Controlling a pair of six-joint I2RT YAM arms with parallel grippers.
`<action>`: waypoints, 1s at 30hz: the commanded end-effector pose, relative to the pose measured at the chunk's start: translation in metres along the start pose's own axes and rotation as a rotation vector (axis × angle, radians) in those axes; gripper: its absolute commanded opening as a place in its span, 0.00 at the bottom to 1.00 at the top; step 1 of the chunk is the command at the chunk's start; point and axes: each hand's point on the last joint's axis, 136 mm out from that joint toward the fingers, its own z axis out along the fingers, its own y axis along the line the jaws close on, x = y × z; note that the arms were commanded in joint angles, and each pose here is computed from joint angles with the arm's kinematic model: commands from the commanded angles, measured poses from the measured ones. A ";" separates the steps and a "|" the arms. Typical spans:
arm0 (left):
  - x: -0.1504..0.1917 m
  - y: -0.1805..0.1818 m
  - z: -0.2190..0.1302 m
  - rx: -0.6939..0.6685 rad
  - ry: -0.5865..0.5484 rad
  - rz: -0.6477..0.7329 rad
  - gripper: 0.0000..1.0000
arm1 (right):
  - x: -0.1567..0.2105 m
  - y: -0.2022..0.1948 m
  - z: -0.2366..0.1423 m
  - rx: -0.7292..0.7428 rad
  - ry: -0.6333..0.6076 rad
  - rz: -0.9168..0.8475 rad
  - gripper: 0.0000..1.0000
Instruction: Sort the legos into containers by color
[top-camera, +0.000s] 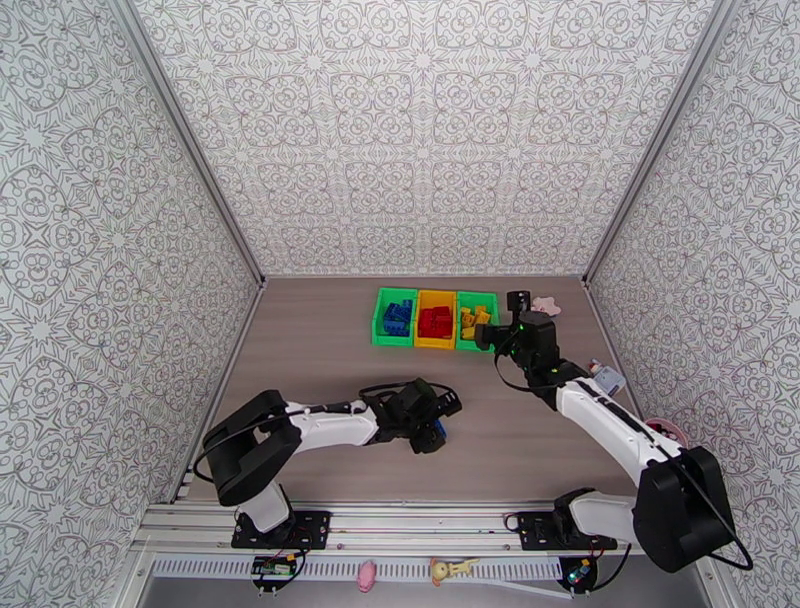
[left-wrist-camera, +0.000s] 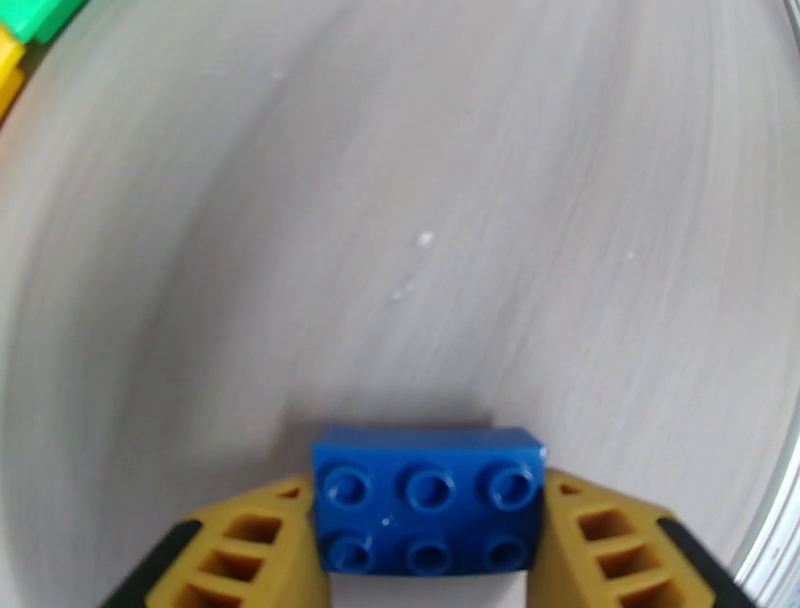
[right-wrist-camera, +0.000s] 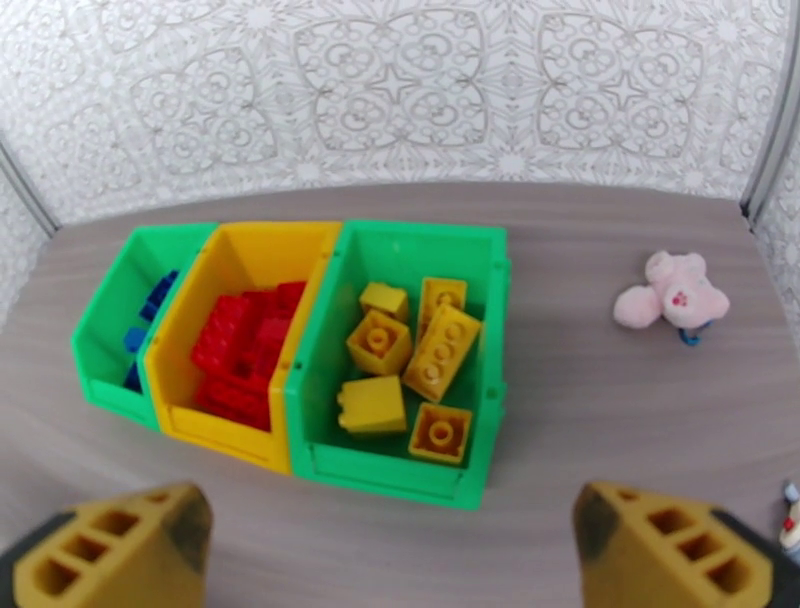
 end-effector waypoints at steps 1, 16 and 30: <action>-0.032 0.018 -0.028 -0.064 -0.139 -0.029 0.39 | -0.001 0.012 -0.014 -0.086 -0.005 -0.023 0.99; -0.086 0.159 -0.088 -0.391 -0.480 -0.192 0.40 | -0.008 0.094 -0.052 -0.373 -0.097 -0.238 1.00; -0.091 0.262 -0.103 -0.512 -0.475 -0.363 0.40 | 0.007 0.160 -0.039 -0.557 -0.075 -0.275 1.00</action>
